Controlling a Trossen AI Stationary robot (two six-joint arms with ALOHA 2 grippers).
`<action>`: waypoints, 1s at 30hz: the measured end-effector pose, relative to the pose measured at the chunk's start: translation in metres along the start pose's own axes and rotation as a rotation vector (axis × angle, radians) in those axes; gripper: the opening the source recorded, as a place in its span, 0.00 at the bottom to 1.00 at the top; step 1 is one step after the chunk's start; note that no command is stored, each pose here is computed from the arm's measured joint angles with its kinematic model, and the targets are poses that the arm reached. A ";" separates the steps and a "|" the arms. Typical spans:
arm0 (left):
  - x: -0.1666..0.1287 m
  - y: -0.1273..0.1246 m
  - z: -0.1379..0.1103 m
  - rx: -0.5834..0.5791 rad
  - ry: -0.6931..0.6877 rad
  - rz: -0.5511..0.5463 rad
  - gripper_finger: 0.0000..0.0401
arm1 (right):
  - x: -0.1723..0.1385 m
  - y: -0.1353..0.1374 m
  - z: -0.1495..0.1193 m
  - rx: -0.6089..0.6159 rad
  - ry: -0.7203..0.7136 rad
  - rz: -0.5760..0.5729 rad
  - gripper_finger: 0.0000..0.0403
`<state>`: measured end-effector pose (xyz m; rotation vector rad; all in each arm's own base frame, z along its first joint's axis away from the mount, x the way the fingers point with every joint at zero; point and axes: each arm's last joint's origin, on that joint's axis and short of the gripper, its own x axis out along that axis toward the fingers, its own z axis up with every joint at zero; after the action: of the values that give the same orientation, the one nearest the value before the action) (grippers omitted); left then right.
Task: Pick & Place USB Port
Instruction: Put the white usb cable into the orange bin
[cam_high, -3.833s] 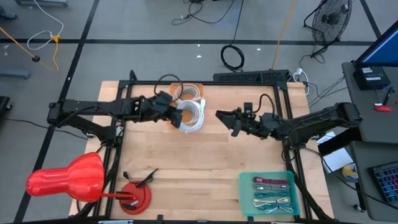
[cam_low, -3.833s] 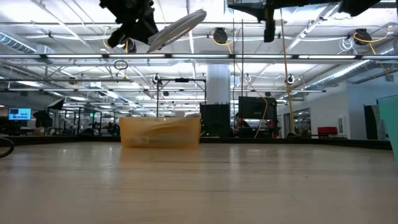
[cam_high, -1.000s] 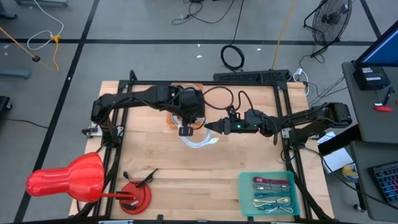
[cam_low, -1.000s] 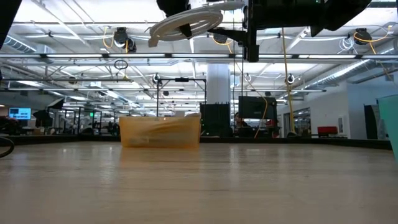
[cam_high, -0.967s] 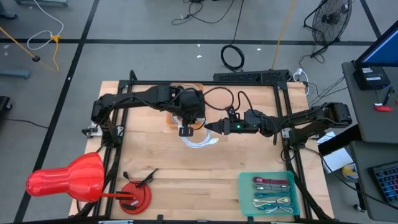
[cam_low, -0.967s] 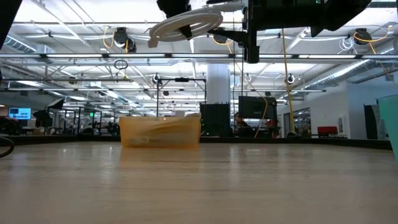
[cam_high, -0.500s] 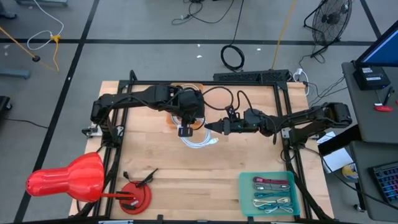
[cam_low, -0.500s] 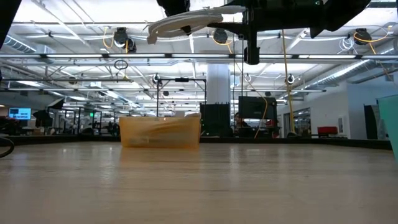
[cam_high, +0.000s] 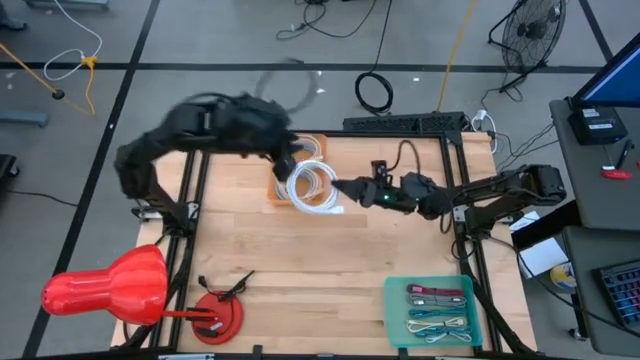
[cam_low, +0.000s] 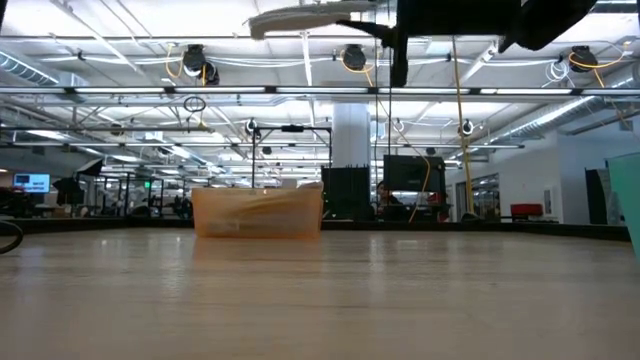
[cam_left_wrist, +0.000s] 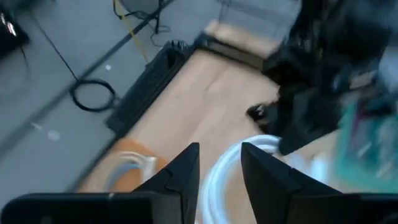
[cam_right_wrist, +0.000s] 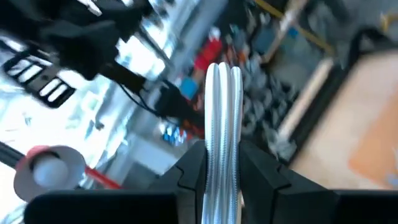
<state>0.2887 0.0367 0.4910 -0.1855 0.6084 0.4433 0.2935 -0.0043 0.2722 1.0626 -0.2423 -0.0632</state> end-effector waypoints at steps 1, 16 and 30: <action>-0.010 0.004 0.000 -0.076 -0.020 -0.008 0.30 | -0.001 0.003 0.000 -0.014 -0.035 0.014 0.15; -0.019 0.008 -0.066 -0.363 0.017 -0.104 0.31 | -0.014 0.059 0.013 -0.228 -0.342 0.089 0.15; 0.031 0.023 -0.100 -0.422 -0.501 -0.548 0.24 | -0.021 0.106 0.034 -0.334 -0.283 0.044 0.16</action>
<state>0.2502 0.0384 0.3911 -0.6053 -0.0473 0.0675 0.2588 0.0216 0.3773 0.7134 -0.4934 -0.2082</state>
